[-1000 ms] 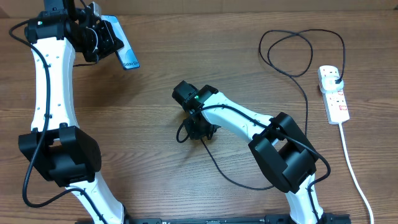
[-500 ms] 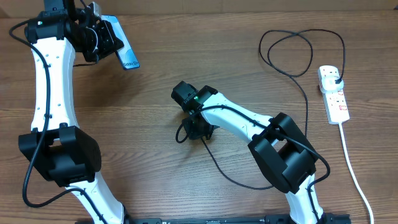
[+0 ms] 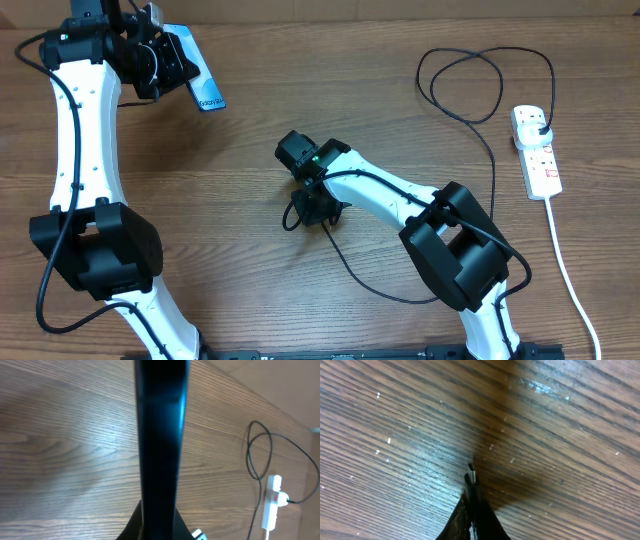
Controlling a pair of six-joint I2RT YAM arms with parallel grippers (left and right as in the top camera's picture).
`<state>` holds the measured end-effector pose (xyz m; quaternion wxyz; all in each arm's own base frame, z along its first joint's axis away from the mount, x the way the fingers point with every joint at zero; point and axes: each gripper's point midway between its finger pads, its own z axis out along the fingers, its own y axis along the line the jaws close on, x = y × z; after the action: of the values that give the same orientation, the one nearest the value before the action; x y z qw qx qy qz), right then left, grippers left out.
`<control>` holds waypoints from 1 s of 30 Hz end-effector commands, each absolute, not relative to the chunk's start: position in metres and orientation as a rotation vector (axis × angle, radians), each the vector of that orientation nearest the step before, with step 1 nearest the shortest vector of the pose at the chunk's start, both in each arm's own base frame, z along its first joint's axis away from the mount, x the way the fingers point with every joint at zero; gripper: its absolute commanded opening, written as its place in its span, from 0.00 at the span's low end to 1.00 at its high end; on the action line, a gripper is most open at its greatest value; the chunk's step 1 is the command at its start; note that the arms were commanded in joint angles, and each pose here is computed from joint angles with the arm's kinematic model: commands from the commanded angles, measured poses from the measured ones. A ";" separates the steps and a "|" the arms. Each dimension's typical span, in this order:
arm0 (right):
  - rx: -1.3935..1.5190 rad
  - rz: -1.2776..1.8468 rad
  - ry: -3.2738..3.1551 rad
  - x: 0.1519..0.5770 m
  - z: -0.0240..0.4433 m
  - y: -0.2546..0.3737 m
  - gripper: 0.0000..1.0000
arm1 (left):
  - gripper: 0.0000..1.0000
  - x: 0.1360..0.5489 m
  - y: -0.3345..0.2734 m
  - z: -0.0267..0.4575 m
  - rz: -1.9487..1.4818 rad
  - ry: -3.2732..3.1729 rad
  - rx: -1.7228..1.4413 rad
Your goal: Plug charger to phone and switch on socket
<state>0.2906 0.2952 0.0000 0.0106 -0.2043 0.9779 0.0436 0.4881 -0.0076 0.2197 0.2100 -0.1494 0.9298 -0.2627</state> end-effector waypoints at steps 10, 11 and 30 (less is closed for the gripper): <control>-0.564 0.575 2.796 0.327 0.122 0.327 0.04 | 0.04 0.473 -0.078 0.293 -1.308 2.237 0.200; -0.559 0.628 2.770 0.327 0.136 0.327 0.04 | 0.04 0.471 -0.082 0.300 -1.354 2.198 0.232; -0.657 1.548 2.349 0.324 0.272 0.349 0.04 | 0.04 0.438 -0.106 0.363 -1.745 1.820 0.489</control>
<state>0.3361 0.3416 0.2504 0.1454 -0.2140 0.8348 0.4859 0.4471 -0.1020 0.3455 0.2741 0.1547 0.7117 -0.6280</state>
